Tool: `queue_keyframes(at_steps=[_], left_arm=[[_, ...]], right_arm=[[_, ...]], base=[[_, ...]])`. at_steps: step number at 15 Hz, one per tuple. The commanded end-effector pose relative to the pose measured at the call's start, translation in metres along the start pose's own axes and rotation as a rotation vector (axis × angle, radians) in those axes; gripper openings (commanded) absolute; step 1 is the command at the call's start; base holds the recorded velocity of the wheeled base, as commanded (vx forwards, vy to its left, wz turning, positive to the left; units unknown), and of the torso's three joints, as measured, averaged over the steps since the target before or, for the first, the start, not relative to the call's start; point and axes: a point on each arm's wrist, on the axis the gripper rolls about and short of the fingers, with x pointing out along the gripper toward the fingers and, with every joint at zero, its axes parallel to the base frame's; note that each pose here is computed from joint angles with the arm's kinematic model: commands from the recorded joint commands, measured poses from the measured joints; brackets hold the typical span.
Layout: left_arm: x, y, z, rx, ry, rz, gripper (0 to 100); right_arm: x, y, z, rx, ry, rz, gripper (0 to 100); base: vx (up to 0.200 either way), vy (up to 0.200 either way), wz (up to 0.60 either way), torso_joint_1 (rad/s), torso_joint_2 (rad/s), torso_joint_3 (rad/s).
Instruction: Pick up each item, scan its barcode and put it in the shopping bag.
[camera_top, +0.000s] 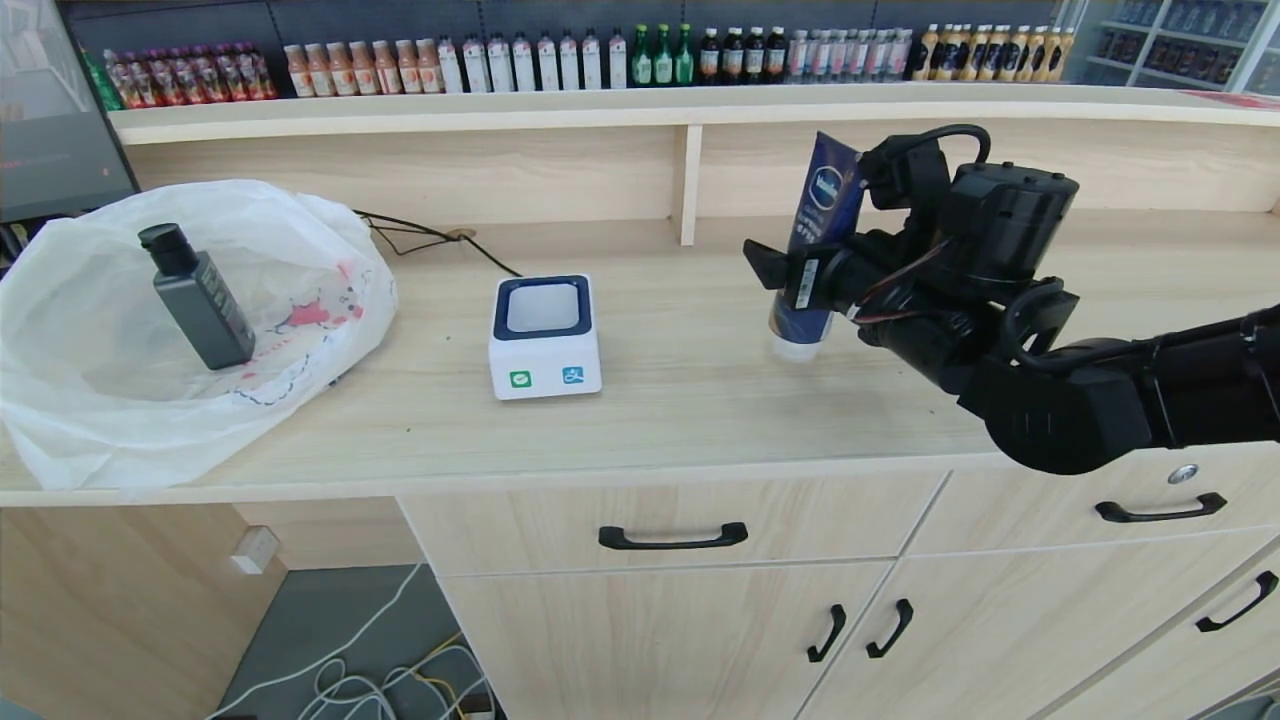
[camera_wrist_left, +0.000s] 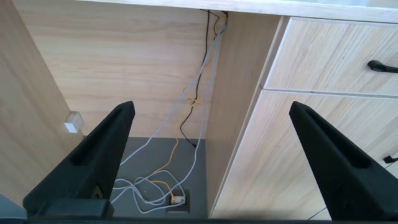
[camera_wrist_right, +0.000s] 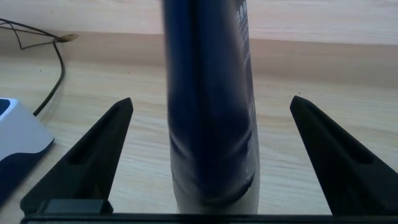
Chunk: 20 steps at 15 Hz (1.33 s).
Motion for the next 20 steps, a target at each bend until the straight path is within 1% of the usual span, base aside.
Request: queue_keyframes(at_steps=[1,6,12,13,20], left_arm=[[0.0,0.0,0.0,0.001,0.0,0.0,100],[0.0,0.0,0.0,0.0,0.0,0.0,100],[0.0,0.0,0.0,0.001,0.0,0.0,100],[0.0,0.0,0.0,0.0,0.0,0.002,100],[0.0,0.0,0.0,0.0,0.0,0.0,100]], right_arm=[[0.0026,0.0011,-0.0064,-0.003,0.015,0.001,100],[0.0059,0.0019,-0.0137,-0.003,0.028,0.0,100],[0.0063,0.0026,-0.0148,-0.005,0.03,-0.002,100],[0.0063,0.0026,-0.0148,-0.005,0.03,-0.002,0],[0.0063,0.0019,-0.0123,-0.002,0.023,-0.005,0]], base=[[0.0,0.0,0.0,0.0,0.0,0.0],[0.0,0.0,0.0,0.0,0.0,0.0],[0.0,0.0,0.0,0.0,0.0,0.0],[0.0,0.0,0.0,0.0,0.0,0.0],[0.0,0.0,0.0,0.0,0.0,0.0]])
